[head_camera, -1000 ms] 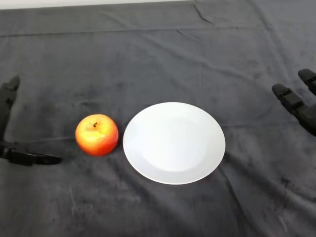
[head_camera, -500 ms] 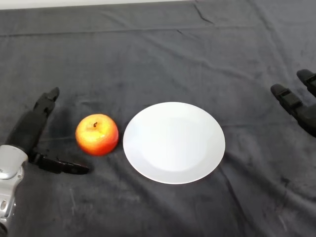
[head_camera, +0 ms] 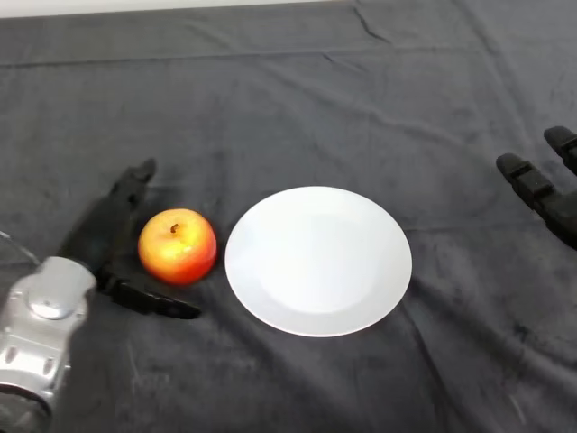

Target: Move the apple to the plate

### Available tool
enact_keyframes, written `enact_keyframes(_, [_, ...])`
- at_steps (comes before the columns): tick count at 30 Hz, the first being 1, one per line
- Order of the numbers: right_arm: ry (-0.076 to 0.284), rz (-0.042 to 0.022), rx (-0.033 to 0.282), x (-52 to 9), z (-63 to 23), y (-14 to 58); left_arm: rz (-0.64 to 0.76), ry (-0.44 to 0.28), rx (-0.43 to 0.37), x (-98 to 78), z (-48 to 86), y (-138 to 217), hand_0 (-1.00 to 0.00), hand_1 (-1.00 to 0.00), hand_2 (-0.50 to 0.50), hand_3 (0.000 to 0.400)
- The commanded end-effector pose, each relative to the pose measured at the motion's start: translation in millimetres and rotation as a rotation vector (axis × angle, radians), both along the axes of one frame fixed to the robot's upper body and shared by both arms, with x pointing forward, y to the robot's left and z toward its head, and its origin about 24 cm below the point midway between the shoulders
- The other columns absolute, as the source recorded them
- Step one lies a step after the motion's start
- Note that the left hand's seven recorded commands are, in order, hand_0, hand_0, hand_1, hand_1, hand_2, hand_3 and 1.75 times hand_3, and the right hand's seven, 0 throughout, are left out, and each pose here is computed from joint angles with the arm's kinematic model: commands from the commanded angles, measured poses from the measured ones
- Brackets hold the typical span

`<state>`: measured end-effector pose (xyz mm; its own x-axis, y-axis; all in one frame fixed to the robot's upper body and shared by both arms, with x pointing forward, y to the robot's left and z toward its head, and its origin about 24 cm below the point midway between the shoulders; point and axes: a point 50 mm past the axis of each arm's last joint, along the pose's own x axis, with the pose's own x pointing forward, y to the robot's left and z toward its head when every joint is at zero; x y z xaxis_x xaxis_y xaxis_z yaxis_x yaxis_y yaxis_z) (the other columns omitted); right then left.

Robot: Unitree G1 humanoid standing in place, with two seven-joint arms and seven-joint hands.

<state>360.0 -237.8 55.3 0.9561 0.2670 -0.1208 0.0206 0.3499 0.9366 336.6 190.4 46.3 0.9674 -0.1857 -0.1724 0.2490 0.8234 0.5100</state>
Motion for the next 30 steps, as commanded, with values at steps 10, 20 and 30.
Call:
enact_keyframes(10, [-0.06, -0.0286, -0.019, 5.7, 17.9, -10.0, -0.053, -0.137, 0.025, 14.7, 30.5, -8.7, -1.0, -1.0, 0.0, 0.4])
enact_keyframes(20, [-0.06, -0.0286, -0.019, 5.7, 17.8, -9.9, -0.03, -0.218, 0.041, 12.0, 53.9, -2.8, -1.0, -1.0, 0.0, 0.4])
enact_keyframes(30, [-0.06, -0.0288, -0.02, 5.6, 17.7, -9.8, -0.027, -0.346, 0.063, -2.0, 85.4, -19.5, -1.0, -1.0, 0.0, 0.4])
